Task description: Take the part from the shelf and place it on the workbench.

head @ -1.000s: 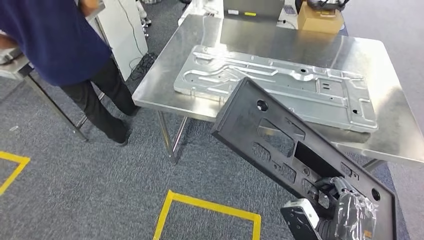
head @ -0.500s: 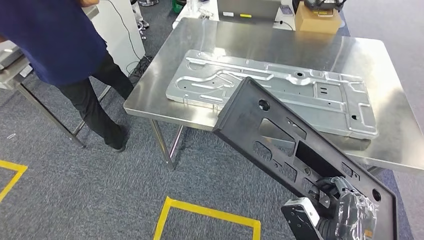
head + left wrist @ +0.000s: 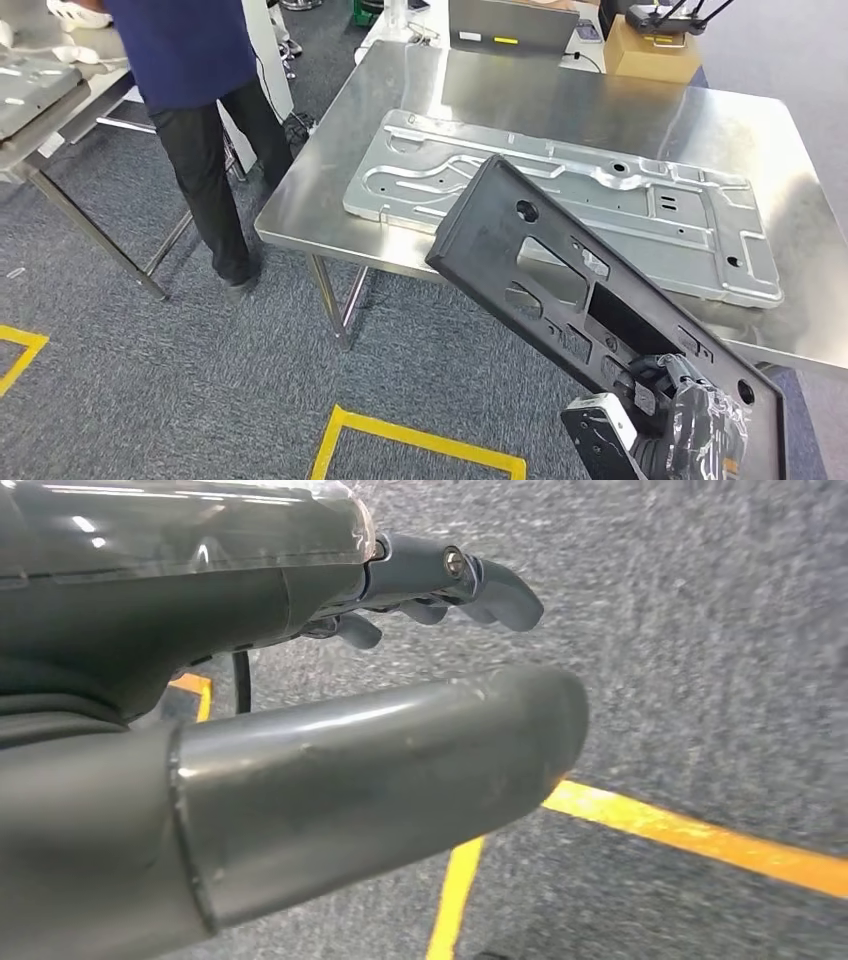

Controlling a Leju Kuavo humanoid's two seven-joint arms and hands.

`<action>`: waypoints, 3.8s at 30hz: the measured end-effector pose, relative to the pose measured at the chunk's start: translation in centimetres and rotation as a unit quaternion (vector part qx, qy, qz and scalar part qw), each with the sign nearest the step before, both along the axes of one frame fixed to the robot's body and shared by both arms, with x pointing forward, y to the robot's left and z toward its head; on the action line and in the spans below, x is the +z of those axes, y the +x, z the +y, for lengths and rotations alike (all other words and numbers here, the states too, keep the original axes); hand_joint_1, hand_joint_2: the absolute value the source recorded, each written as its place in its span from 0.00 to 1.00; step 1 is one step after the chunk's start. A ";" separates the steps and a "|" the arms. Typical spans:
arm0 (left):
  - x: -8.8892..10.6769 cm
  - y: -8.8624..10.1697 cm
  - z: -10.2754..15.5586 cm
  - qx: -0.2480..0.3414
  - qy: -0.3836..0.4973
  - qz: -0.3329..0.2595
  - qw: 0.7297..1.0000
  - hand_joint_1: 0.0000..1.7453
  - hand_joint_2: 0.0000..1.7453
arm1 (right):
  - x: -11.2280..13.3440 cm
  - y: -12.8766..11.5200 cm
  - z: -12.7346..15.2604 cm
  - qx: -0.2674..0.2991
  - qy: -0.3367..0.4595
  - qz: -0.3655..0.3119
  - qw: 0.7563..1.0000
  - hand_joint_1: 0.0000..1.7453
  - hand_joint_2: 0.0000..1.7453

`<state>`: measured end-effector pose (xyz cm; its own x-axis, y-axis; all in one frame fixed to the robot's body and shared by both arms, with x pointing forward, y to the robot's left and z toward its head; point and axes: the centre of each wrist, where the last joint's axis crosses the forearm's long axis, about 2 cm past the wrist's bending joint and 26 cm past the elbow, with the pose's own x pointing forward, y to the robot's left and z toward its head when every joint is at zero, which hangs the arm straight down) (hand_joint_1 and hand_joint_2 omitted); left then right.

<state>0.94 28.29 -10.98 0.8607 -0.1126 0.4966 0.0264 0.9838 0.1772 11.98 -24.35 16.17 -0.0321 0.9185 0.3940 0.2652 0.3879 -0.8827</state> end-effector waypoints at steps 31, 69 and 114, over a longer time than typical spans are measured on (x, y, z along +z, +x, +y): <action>0.1 0.1 0.3 0.004 0.002 -0.001 1.000 0.00 0.00 | -1.2 0.4 0.9 0.006 0.017 0.048 0.999 1.00 1.00; -0.1 0.9 1.2 -0.029 0.014 -0.013 0.999 0.00 0.00 | -1.0 11.1 -4.4 -0.045 -0.081 0.034 0.995 1.00 1.00; -0.2 2.0 2.3 -0.061 0.015 -0.021 0.998 0.00 0.00 | -2.3 22.3 -2.8 0.033 -0.170 0.131 0.976 1.00 1.00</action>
<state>2.91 30.59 -11.15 0.8178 -0.2305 0.5273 0.1368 0.9679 0.2110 34.29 -27.11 13.88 -0.0352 0.9969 0.0702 -0.0031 0.0701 -0.9975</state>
